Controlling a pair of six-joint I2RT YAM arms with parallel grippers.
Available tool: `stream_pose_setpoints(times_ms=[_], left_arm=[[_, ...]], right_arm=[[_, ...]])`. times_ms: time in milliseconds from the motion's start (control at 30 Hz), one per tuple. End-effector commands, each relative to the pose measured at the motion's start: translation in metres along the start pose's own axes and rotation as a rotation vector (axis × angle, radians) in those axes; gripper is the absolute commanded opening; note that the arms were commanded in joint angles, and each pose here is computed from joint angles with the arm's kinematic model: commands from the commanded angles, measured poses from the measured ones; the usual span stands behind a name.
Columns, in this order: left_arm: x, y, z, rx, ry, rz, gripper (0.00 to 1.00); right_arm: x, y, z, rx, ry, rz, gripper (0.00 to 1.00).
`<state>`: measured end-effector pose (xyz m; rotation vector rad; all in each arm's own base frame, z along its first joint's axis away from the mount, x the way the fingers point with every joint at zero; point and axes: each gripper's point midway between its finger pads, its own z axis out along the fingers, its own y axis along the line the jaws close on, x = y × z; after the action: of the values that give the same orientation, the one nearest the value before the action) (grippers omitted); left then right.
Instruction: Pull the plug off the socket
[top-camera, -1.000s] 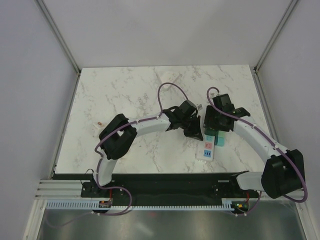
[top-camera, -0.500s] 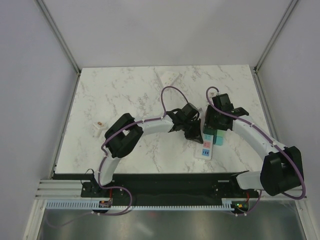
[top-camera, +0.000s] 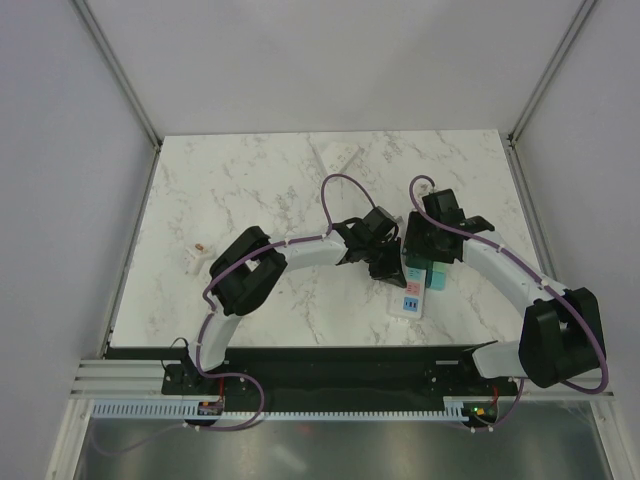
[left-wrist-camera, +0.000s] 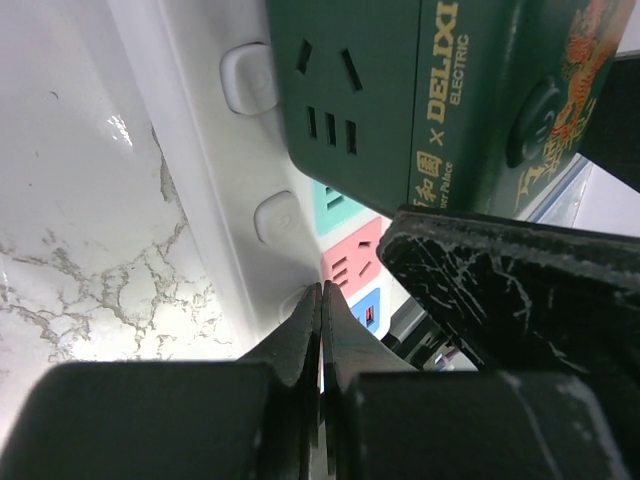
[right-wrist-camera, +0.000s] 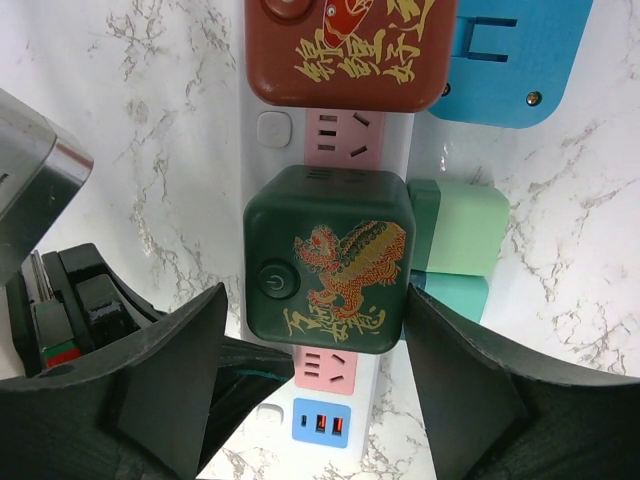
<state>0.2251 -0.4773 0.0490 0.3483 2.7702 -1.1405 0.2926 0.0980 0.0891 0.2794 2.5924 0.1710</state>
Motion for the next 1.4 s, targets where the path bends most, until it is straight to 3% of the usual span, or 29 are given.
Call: stream_pose_setpoints(times_ms=[0, 467, 533, 767, 800, 833, 1033, 1367], left_arm=[[0.004, 0.005, 0.006, -0.015, 0.0, -0.021, 0.02], [0.013, 0.03, 0.013, -0.119, 0.035, -0.102, 0.02], [0.014, 0.034, 0.015, -0.144, 0.035, -0.119, 0.02], [0.022, 0.05, 0.023, -0.234, 0.069, -0.184, 0.02], [0.025, 0.054, 0.023, -0.251, 0.079, -0.192, 0.02], [0.026, 0.056, 0.024, -0.262, 0.077, -0.197, 0.02], [0.029, 0.063, 0.026, -0.287, 0.087, -0.214, 0.02], [0.025, 0.051, 0.024, -0.263, 0.078, -0.168, 0.02]], right_arm=[[-0.013, 0.013, -0.002, -0.041, -0.034, 0.011, 0.78], [-0.014, 0.01, 0.02, -0.003, -0.036, 0.014, 0.68], [-0.015, 0.009, 0.02, 0.0, -0.043, 0.016, 0.63], [-0.019, 0.015, 0.01, -0.035, -0.062, 0.026, 0.22], [-0.021, 0.016, 0.008, -0.038, -0.067, 0.027, 0.07], [-0.023, 0.017, 0.004, -0.043, -0.075, 0.029, 0.0], [-0.031, 0.036, -0.021, -0.165, -0.101, 0.066, 0.0], [-0.035, 0.017, -0.036, -0.078, -0.141, 0.006, 0.0]])
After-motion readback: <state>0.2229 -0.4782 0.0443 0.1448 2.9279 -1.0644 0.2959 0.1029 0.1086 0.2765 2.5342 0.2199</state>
